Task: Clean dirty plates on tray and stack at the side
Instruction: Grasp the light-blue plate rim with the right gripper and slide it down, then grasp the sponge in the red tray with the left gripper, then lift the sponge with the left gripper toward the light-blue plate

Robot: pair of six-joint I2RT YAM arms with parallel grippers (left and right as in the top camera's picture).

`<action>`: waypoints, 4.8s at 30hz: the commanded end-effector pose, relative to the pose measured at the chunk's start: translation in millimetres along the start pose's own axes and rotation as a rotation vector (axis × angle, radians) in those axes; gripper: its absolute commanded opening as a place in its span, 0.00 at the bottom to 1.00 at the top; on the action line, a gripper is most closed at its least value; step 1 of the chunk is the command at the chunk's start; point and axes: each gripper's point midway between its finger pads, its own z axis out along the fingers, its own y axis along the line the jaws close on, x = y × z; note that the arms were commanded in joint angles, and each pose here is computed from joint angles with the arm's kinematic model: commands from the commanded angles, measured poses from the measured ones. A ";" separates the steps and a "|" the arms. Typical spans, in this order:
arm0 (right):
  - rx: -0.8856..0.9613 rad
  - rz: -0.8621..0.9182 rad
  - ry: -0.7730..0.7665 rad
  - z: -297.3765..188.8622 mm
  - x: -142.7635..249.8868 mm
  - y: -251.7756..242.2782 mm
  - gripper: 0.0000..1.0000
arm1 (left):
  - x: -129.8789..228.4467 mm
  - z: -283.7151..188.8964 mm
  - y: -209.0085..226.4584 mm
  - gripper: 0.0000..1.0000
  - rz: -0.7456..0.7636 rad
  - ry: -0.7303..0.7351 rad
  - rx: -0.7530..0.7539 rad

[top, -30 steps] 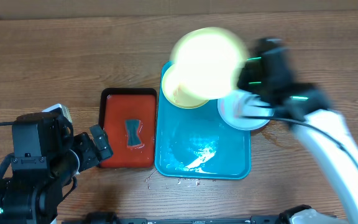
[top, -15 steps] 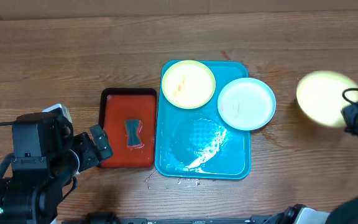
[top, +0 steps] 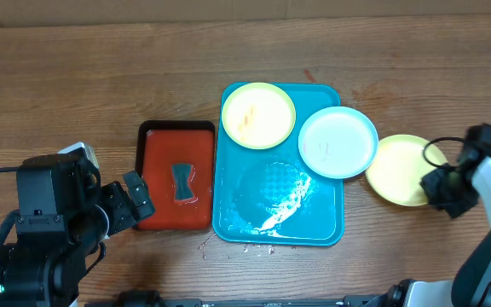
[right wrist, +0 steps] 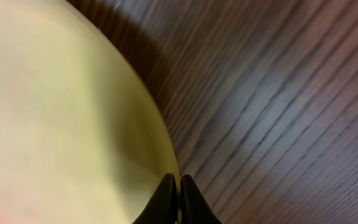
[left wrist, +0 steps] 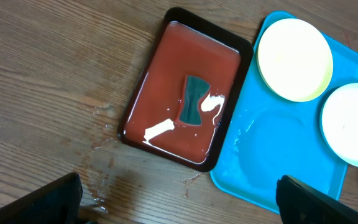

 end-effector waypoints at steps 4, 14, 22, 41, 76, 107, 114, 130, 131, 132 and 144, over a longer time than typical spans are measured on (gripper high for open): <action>0.111 -0.096 -0.076 -11.6 2.7 0.3 0.54 | -4.0 -3.5 1.8 1.00 0.022 -0.022 -0.008; -0.508 -0.518 -0.058 -79.7 19.1 120.0 0.59 | -4.0 -3.5 1.8 1.00 0.022 -0.022 -0.008; -0.471 -0.633 -0.185 -50.4 21.3 150.5 0.64 | -4.0 -3.5 1.8 1.00 0.022 -0.022 -0.008; -0.486 -0.609 -0.132 -60.6 35.0 159.8 0.04 | -4.0 -3.5 1.8 1.00 0.022 -0.022 -0.008; -0.516 -0.886 -0.209 -63.0 158.0 176.5 0.31 | -12.6 -3.9 -3.4 1.00 0.005 -0.056 0.015; -0.579 -0.887 -0.245 -110.9 162.8 159.8 0.36 | 112.3 273.2 -14.0 0.07 0.171 0.607 -0.099; -0.576 -0.887 -0.243 -110.4 162.8 159.0 0.36 | 109.6 272.9 -16.3 0.04 0.149 0.613 -0.109; -0.575 -0.887 -0.242 -110.3 162.9 158.9 0.36 | 46.5 265.9 -22.5 0.50 0.235 0.392 -0.156; -0.576 -0.887 -0.242 -110.4 163.0 159.0 0.36 | 50.1 273.0 -21.8 0.49 0.238 0.399 -0.154; -0.576 -0.887 -0.242 -110.4 163.0 159.0 0.36 | 54.9 281.4 -20.7 0.49 0.238 0.411 -0.155; -0.566 -0.888 -0.235 -108.8 163.6 156.7 0.36 | 58.9 291.1 -34.2 0.04 0.220 0.493 -0.112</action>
